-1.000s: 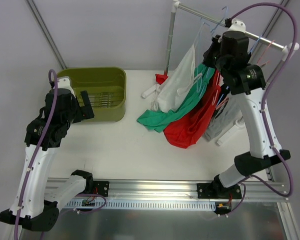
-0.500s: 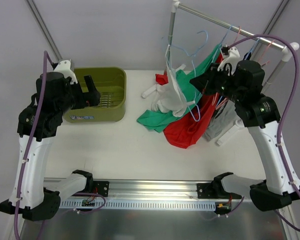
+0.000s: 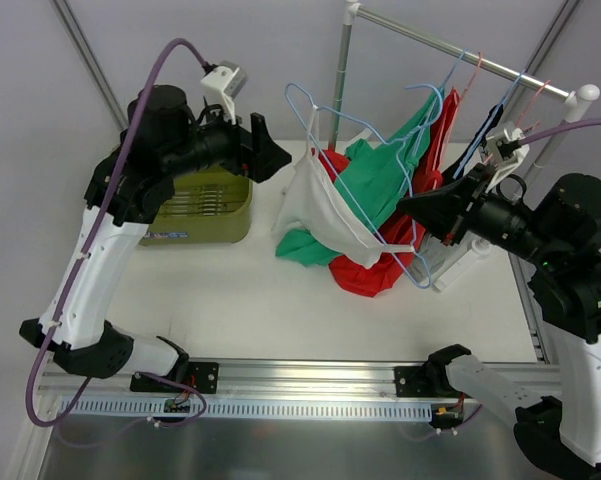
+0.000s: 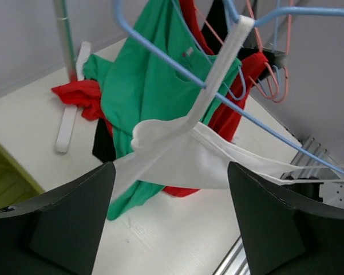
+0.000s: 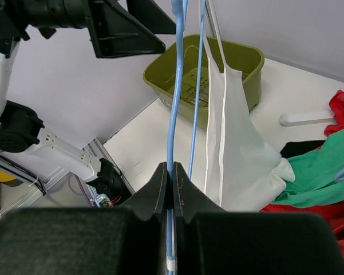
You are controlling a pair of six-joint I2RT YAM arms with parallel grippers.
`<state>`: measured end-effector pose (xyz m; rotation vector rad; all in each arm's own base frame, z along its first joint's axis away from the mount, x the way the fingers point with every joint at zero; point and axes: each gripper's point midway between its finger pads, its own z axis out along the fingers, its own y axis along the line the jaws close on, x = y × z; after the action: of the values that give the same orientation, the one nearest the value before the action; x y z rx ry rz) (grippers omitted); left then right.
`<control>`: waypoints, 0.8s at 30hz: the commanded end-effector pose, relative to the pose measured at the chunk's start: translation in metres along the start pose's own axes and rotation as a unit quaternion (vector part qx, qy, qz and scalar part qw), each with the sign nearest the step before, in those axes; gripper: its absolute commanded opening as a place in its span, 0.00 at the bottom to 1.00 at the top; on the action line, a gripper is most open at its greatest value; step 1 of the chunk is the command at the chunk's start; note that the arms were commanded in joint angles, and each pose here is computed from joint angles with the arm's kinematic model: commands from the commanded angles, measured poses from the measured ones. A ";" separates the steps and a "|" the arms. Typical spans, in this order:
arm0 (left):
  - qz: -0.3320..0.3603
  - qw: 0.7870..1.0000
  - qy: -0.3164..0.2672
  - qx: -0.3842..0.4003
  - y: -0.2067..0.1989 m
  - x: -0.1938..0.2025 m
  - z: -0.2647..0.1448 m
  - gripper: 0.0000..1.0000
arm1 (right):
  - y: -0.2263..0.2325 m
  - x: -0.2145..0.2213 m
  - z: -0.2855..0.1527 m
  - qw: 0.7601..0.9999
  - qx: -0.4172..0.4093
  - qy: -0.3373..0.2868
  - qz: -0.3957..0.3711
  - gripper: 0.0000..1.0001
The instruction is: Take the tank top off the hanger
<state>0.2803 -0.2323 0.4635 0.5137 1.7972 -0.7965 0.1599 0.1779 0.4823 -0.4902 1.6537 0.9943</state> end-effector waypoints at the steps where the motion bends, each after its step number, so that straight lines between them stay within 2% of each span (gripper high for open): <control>1: 0.073 0.994 -0.064 0.053 -0.037 -0.036 -0.001 0.80 | 0.008 -0.004 -0.013 1.000 0.000 0.001 -0.020 0.00; 3: 0.090 0.992 -0.068 0.063 -0.047 -0.035 0.003 0.67 | 0.008 -0.002 -0.014 1.000 0.004 0.004 -0.019 0.00; 12: 0.094 0.991 -0.081 0.049 -0.041 -0.036 0.020 0.61 | 0.021 -0.003 -0.014 0.999 -0.031 0.014 -0.004 0.00; 18: 0.094 0.992 -0.082 0.035 -0.033 -0.035 0.034 0.46 | 0.026 -0.004 -0.013 0.999 -0.043 0.016 0.000 0.00; 24: 0.095 0.992 -0.074 0.028 -0.028 -0.029 0.045 0.45 | 0.028 -0.005 -0.013 0.999 -0.049 0.015 -0.001 0.00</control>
<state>0.2919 -0.2787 0.4829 0.6343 1.6124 -0.7574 0.1443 0.1802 0.4750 -0.5365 1.7249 1.0416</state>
